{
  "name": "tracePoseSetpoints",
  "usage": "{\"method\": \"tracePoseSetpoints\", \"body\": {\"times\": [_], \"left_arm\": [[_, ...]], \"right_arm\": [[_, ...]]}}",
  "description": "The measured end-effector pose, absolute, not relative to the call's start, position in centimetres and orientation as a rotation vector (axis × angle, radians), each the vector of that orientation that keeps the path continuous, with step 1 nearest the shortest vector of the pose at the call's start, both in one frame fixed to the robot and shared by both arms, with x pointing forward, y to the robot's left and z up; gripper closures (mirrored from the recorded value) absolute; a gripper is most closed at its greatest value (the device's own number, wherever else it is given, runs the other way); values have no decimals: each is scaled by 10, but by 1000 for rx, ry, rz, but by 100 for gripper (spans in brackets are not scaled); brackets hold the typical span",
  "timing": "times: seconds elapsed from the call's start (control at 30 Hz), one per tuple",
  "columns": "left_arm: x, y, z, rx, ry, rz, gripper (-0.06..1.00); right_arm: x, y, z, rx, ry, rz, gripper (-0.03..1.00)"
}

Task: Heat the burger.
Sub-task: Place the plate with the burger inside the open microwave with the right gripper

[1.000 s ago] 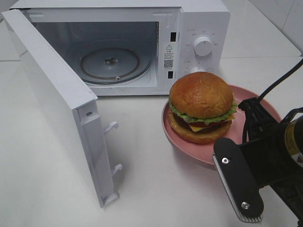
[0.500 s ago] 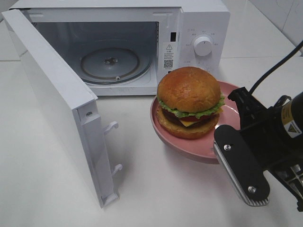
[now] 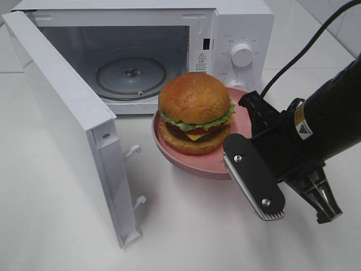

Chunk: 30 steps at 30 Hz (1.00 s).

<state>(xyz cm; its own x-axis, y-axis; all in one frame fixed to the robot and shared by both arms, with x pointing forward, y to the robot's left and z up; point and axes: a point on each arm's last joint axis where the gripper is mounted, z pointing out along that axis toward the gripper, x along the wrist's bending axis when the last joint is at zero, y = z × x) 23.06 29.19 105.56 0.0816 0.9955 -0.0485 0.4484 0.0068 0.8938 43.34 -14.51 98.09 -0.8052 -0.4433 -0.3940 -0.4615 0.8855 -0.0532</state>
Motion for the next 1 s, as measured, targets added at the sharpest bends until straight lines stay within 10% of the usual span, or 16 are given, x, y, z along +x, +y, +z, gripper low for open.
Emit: {"method": "tracePoseSetpoints", "body": {"times": [1.0], "left_arm": [[231,292,1056,1559,1481,863,-4]], "right_arm": [[508,-77,966,-704,2632,100,93]]}}
